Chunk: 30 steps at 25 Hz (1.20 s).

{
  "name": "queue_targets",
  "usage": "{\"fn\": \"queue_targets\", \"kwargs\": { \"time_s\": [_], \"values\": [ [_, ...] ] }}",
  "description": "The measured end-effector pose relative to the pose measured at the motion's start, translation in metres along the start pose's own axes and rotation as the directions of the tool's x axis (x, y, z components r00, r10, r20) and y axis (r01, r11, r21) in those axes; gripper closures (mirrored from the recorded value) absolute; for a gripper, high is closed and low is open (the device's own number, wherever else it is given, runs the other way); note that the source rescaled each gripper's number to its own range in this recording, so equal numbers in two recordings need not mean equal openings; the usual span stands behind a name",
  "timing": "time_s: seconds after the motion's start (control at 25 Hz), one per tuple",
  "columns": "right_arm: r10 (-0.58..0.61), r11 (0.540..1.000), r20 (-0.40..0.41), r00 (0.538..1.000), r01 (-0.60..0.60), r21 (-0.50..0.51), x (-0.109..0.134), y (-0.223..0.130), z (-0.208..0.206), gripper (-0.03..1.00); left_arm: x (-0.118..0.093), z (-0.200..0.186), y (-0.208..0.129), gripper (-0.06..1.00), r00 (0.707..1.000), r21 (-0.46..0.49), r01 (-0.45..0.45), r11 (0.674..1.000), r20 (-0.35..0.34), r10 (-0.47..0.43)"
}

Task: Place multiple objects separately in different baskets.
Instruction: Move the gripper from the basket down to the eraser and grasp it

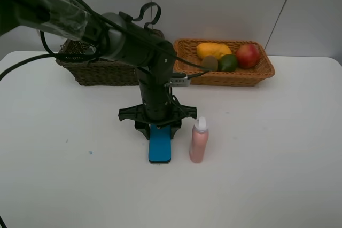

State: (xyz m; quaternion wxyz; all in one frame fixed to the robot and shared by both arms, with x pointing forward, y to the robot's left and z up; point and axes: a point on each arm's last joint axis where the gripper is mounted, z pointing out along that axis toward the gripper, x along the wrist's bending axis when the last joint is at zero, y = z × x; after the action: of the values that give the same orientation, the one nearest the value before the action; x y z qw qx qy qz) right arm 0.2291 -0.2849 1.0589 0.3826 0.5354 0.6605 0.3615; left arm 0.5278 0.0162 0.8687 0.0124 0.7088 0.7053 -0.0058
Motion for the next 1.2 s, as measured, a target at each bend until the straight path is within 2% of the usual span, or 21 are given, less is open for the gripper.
{"fn": "queue_targets", "kwargs": {
  "time_s": [1.2],
  "values": [
    [0.000,1.000,0.000,1.000,0.000,0.000,0.0000,0.0000,0.0000,-0.03,-0.0007,0.0000,0.0000,0.37,1.000,0.000,0.012,1.000,0.008,-0.012]
  ]
}}
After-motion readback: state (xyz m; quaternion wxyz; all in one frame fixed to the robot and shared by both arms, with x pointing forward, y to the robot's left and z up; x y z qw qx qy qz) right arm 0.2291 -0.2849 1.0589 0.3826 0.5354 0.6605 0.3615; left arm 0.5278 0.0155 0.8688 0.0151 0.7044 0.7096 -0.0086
